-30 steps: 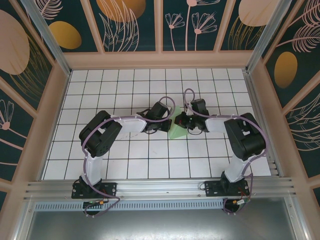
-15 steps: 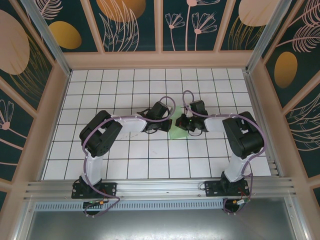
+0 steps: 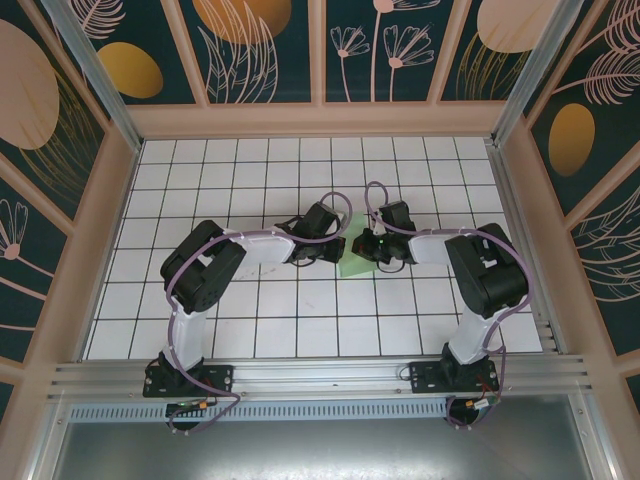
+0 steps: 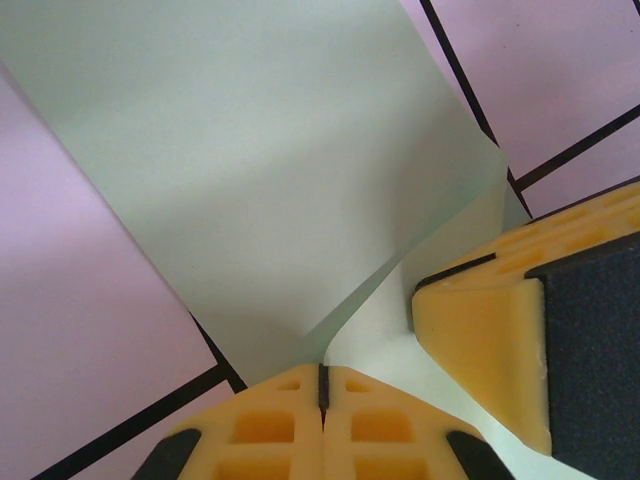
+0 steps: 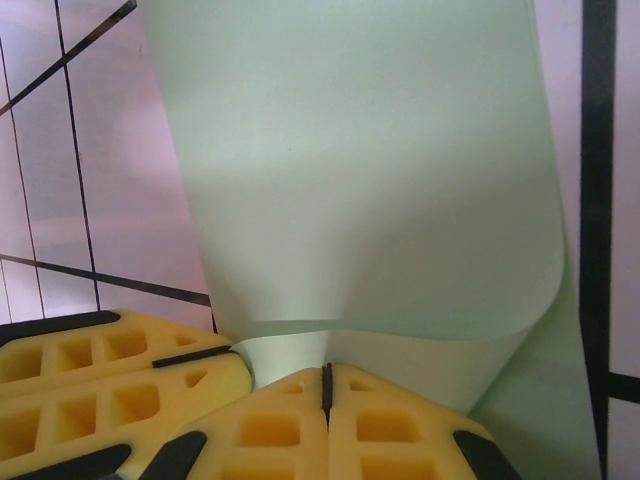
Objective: Fold a paper plane with a square sheet of paper (fold left side to right side)
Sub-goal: Fold the triangle a second time at the center of the table.
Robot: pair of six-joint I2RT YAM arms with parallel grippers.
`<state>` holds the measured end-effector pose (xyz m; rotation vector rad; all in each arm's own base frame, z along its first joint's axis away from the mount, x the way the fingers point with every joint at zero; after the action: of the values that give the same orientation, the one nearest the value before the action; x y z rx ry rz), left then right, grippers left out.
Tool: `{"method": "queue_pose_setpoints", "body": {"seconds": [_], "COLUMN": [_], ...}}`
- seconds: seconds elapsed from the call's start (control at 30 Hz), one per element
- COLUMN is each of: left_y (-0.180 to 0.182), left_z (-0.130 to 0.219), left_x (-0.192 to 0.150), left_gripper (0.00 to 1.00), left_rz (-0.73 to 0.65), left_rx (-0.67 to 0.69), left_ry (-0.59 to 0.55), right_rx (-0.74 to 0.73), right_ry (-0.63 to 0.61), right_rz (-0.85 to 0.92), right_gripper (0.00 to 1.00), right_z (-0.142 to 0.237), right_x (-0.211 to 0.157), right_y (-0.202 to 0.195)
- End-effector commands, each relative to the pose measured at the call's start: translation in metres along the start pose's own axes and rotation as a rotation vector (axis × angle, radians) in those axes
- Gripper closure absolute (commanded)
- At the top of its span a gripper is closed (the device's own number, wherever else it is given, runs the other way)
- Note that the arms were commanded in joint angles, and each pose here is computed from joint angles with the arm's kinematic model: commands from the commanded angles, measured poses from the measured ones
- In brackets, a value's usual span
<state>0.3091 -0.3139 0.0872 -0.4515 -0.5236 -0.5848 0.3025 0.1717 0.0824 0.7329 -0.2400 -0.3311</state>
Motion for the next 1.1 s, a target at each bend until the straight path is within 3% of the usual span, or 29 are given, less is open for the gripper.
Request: {"method": "queue_pose_setpoints", "body": {"seconds": [0.0,0.2,0.37,0.5,0.6,1.07], "left_y": [0.003,-0.003,-0.021,-0.035,-0.040,-0.035], "left_z": [0.015,0.056,0.069,0.061,0.052,0.018], "left_x": [0.005,0.019,0.012,0.004,-0.001,-0.026], "left_gripper": [0.83,0.70,0.71,0.75,0.77,0.78], "left_rz": [0.005,0.008,0.026,0.069,0.097,0.139], "left_rx": [0.054,0.074,-0.136,-0.358,-0.450,-0.441], "left_ry": [-0.016,-0.115,-0.129,-0.103,-0.079,0.047], "right_rx": [-0.077,-0.077,-0.067,-0.064,-0.068,-0.071], "right_ry": [0.013,0.016,0.013,0.015,0.016,0.031], "right_rz": [-0.015,-0.020,-0.016,-0.015,-0.013,-0.008], "right_gripper": [1.00,1.00,1.00,1.00,1.00,1.00], "right_z": [0.001,0.001,0.001,0.001,0.001,-0.003], "right_x": [-0.012,-0.014,-0.013,-0.012,-0.012,-0.012], "right_y": [-0.016,-0.019,-0.016,-0.015,-0.015,-0.012]}}
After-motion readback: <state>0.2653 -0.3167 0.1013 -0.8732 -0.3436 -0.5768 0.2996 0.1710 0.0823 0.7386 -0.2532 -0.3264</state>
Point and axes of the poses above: each hand's point on the last joint's axis, 136 mm out from that joint toward the fingers, its own z axis back along the fingers, its own y axis along the line the jaws close on, x = y × z, the point moved 9 cm from there along z, back along the fingers, and after that the axes turned 13 degrees about -z, right-handed, at the moved point
